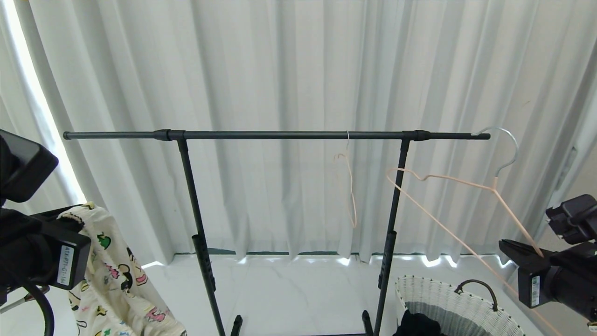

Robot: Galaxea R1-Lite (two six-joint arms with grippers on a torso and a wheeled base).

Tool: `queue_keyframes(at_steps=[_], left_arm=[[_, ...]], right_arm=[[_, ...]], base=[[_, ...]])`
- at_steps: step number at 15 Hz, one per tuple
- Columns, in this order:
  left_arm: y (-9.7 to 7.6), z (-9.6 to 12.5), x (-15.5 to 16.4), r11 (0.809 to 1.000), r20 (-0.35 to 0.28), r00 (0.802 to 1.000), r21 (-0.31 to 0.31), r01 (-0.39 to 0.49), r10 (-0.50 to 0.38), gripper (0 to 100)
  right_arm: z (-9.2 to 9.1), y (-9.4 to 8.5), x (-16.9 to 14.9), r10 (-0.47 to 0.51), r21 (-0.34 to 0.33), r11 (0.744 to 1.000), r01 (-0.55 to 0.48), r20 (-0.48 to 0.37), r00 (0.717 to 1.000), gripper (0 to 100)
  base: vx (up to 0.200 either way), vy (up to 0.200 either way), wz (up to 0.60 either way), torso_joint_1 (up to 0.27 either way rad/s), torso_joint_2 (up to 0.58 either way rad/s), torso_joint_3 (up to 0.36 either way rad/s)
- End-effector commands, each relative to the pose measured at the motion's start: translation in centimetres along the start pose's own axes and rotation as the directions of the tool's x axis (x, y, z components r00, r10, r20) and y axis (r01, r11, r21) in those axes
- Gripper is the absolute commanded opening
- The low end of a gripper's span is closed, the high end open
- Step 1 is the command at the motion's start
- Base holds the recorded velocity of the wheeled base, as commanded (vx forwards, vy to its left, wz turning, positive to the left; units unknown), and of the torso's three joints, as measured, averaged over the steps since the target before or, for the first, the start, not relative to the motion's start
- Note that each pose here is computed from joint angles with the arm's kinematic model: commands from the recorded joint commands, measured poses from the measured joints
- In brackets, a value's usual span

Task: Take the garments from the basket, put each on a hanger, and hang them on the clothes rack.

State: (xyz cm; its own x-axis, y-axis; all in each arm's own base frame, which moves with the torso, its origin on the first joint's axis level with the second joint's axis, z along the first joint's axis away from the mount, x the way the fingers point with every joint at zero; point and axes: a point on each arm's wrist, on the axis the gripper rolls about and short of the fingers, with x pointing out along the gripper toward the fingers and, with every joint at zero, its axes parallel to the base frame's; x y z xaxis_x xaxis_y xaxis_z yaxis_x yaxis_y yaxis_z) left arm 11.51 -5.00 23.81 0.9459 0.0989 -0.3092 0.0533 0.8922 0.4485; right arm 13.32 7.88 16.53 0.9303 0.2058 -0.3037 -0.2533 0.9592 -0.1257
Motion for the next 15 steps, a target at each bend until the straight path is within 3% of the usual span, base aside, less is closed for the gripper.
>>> queue_keyframes(at_steps=[1,4,5,7,8,10,15], left_arm=[[-0.3,-0.3,0.1,1.000,-0.007,1.000,0.011,0.012,-0.012,0],[-2.0,-0.3,-0.9,0.988,0.047,0.988,0.054,0.142,-0.145,0],[-2.7,0.1,-0.2,0.989,0.036,0.988,0.021,0.149,-0.150,0],[-4.1,1.9,2.2,0.993,0.012,0.997,-0.084,0.082,-0.082,0],[-4.8,2.7,4.2,0.994,-0.038,0.999,-0.110,0.001,-0.005,0],[-6.7,4.7,8.0,0.978,-0.100,0.992,-0.187,-0.094,0.076,0],[-8.9,7.9,11.7,0.960,-0.091,0.992,-0.262,-0.103,0.082,0]], right_arm=[[0.0,0.3,0.0,0.021,-0.006,1.000,-0.021,0.001,1.000,0],[0.1,2.0,-0.7,0.136,-0.001,0.991,-0.136,0.017,0.991,0],[0.1,2.9,-1.0,0.204,0.018,0.979,-0.204,0.023,0.979,0],[-0.1,4.4,-1.5,0.316,0.045,0.948,-0.316,0.012,0.949,0],[-0.1,5.0,-1.8,0.358,0.054,0.932,-0.358,0.006,0.934,0],[-0.2,6.4,-2.4,0.437,0.063,0.898,-0.436,-0.002,0.899,0],[0.8,10.8,-2.7,0.583,0.144,0.807,-0.573,-0.033,0.812,0]], base=[[-0.200,0.000,0.00,-0.002,0.00,0.002],[0.000,0.000,0.00,0.000,0.00,0.000],[0.000,0.000,0.00,0.000,0.00,0.000],[0.000,0.000,0.00,0.000,0.00,0.000],[0.000,0.000,0.00,0.000,0.00,0.000],[0.000,0.000,0.00,0.000,0.00,0.000],[0.000,0.000,0.00,0.000,0.00,0.000]])
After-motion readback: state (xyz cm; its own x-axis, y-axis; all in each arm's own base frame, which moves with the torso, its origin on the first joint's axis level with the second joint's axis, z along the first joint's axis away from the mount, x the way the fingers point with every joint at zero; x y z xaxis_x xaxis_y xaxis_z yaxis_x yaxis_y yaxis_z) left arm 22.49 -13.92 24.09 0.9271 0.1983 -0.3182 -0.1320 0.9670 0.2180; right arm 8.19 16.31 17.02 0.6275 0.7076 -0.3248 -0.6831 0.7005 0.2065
